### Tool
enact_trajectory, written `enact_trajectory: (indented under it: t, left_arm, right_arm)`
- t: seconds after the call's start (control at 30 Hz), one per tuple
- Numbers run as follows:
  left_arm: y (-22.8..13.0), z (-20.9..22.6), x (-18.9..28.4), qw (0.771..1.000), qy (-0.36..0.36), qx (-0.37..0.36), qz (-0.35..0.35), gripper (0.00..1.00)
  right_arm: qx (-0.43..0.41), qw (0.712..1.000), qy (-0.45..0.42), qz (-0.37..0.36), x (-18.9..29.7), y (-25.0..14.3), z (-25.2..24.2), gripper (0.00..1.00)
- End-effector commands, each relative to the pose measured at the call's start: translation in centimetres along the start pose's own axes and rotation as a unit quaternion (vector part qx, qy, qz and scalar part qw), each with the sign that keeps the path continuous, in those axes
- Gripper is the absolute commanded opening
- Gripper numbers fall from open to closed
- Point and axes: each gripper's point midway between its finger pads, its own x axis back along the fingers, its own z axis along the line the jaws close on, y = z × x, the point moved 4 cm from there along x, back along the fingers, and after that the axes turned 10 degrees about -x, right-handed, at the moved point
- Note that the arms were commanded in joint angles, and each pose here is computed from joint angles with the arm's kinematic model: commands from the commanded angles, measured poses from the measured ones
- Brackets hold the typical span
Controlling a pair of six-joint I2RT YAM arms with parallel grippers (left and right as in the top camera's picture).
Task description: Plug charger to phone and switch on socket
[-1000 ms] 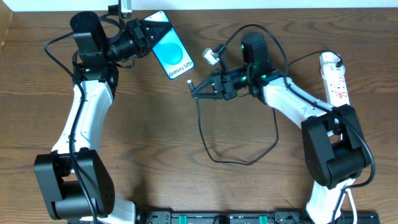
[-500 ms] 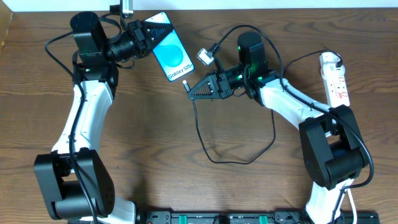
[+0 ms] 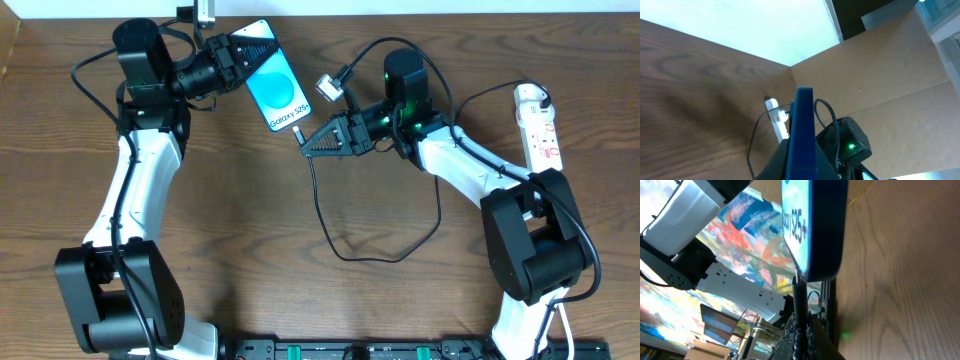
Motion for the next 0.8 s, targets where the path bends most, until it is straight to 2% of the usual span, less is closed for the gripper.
enact_trajectory:
  t: [0.0,0.77]
  left_arm:
    - [0.2,-1.3,0.1,1.0,-0.013,-0.023,0.003,0.08]
    - [-0.8,-1.7,-1.0,0.999,-0.02,-0.021,0.019,0.07]
  right_arm:
    - [-0.001,1.0,0.005,0.006,-0.1,0.1,0.0,0.01]
    - [-0.002,1.0,0.005,0.006,-0.1,0.1,0.0,0.01]
